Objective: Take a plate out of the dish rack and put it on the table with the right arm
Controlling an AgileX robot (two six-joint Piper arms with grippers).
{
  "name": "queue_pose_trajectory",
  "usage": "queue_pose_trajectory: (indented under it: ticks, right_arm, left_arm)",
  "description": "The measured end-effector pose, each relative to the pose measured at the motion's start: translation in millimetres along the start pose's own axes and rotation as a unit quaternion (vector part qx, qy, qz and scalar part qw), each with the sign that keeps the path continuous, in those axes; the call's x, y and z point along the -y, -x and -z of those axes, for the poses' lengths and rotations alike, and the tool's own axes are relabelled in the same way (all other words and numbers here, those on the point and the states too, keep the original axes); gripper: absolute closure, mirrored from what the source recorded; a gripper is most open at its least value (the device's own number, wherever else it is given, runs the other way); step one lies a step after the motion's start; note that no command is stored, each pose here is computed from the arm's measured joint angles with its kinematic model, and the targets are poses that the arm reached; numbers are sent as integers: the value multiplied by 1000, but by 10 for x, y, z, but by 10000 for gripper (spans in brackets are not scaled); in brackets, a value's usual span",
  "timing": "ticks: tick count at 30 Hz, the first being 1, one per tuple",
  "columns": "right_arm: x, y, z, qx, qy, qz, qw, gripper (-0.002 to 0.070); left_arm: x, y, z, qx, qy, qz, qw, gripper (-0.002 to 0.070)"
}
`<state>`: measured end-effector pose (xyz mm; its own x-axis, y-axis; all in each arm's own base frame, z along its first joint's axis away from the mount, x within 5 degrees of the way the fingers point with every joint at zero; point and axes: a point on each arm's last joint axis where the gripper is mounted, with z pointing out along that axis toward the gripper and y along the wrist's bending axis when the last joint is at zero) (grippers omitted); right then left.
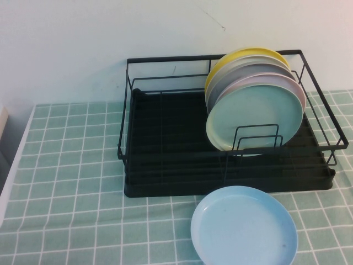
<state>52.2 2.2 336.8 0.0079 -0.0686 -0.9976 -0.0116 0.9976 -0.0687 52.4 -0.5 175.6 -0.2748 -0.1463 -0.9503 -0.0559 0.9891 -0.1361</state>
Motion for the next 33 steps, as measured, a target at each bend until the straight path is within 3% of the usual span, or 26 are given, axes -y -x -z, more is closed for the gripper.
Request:
queue_pose_trajectory:
  ticks: [6,12,18,24,28,33]
  right_arm:
    - [-36,212,-437,-160,54,21,985,679]
    - [-165,346,-1019,-249,173,72,950,679]
    - [-268,209,-1754,-258,283,164,909,679]
    - [-408,99,-2290,-223,328,256,882,675]
    - [-522,-16,-2542,-216,353,294,862,595]
    - [-712,-220,-2829,-203,371,334,842,429]
  left_arm:
    - [0,0,0,0,0,0,1000,678]
    - [0,0,0,0,0,0,1000,678]
    - [0,0,0,0,0,0,1000,678]
    - [0,0,0,0,0,0,1000,678]
    - [0,0,0,0,0,0,1000,678]
    - [0,0,0,0,0,0,1000,678]
